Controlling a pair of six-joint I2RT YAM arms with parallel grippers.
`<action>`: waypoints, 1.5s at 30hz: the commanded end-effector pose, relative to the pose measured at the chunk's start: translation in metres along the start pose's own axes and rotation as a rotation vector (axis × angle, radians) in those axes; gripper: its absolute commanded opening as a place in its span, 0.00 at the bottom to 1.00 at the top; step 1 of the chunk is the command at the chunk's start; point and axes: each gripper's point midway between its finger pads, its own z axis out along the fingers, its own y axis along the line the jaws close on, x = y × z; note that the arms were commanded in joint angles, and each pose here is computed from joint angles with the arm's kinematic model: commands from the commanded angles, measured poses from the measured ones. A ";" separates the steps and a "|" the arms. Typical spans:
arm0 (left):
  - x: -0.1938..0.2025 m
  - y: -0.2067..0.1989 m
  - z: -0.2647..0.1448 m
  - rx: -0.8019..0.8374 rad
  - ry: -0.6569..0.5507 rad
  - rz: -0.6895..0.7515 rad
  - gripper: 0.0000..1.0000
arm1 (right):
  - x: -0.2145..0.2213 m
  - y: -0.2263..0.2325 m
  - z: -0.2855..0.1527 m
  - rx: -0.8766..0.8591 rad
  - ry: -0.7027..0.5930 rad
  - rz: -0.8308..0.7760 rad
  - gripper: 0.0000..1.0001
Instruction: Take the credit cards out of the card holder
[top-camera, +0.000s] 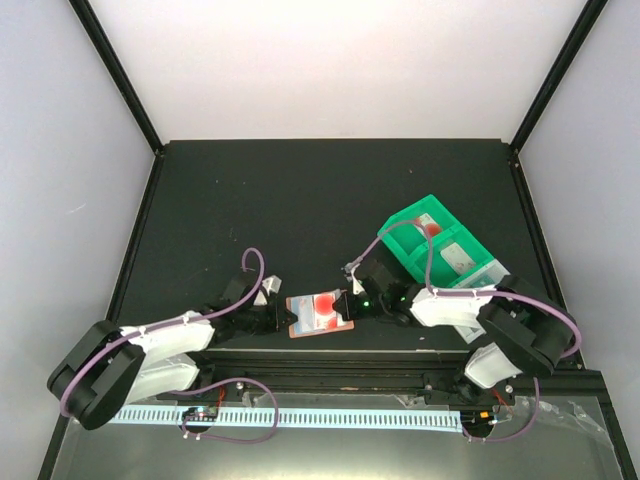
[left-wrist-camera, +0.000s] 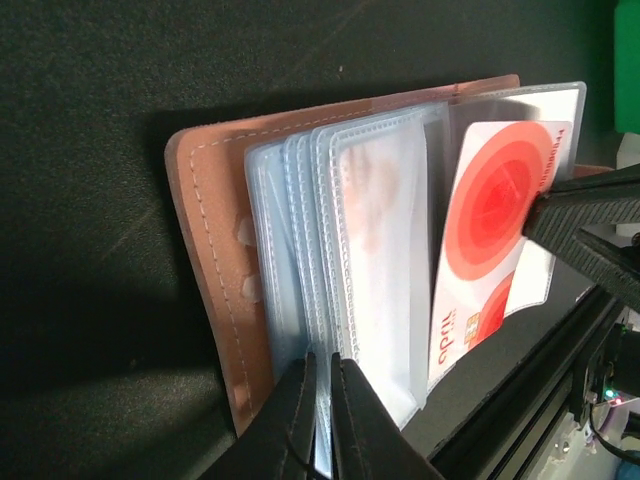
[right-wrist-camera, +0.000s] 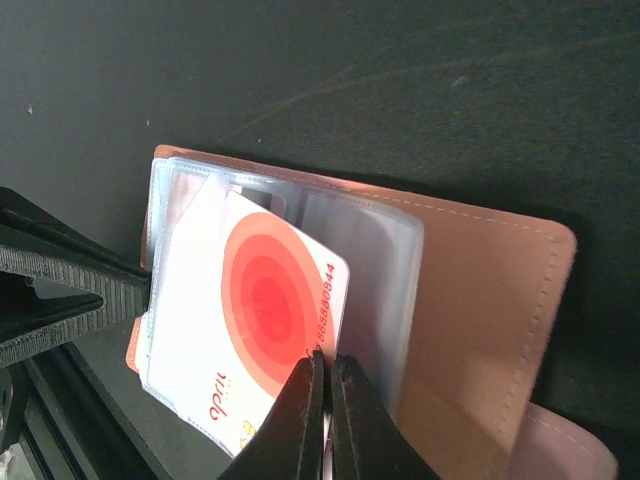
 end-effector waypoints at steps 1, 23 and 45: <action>0.005 0.010 -0.003 -0.041 0.003 -0.029 0.09 | 0.001 -0.008 -0.011 0.016 -0.013 -0.007 0.01; -0.017 -0.077 -0.054 0.326 -0.150 0.060 0.71 | -0.017 0.059 -0.052 -0.261 -0.067 0.003 0.01; -0.020 -0.132 -0.100 0.675 -0.249 0.086 0.54 | -0.051 0.123 -0.124 -0.613 -0.248 0.154 0.01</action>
